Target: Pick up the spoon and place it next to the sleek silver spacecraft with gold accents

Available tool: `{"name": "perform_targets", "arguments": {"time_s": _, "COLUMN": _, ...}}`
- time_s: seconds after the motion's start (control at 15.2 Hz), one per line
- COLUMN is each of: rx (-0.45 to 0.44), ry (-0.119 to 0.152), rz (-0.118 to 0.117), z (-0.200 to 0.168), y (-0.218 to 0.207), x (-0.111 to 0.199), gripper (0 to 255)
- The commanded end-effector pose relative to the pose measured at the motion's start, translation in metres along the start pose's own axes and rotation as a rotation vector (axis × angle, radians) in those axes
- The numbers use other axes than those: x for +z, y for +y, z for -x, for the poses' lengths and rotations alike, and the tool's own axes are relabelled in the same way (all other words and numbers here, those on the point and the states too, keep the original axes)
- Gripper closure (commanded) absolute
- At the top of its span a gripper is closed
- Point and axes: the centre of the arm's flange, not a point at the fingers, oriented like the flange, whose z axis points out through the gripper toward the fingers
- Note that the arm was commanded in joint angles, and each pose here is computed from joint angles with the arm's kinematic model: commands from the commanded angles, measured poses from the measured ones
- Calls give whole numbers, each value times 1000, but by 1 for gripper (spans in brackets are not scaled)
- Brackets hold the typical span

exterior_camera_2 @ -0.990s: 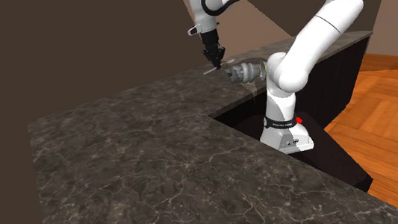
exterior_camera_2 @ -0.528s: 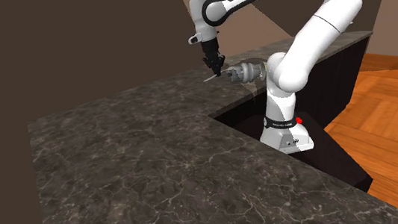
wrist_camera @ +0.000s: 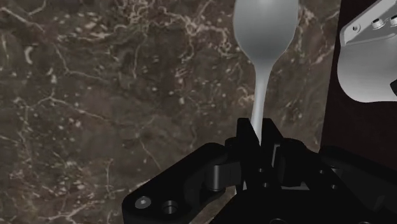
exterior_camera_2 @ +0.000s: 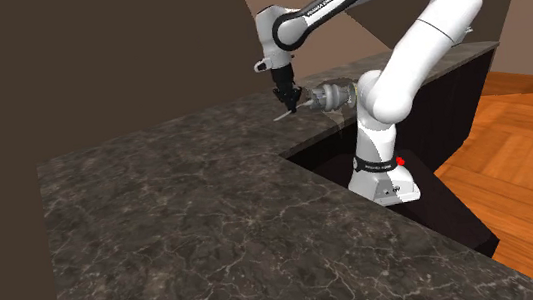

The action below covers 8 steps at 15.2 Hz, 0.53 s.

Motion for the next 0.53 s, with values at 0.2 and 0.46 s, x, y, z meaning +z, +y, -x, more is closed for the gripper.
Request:
{"name": "perform_targets", "arguments": {"time_s": 0.2, "rx": 0, "ry": 0, "rz": 1, "z": -4, "y": 4, "x": 25, "gripper": 255}}
{"name": "perform_targets", "arguments": {"time_s": 0.46, "rx": 0, "ry": 0, "rz": 1, "z": -7, "y": 8, "x": 48, "gripper": 255}}
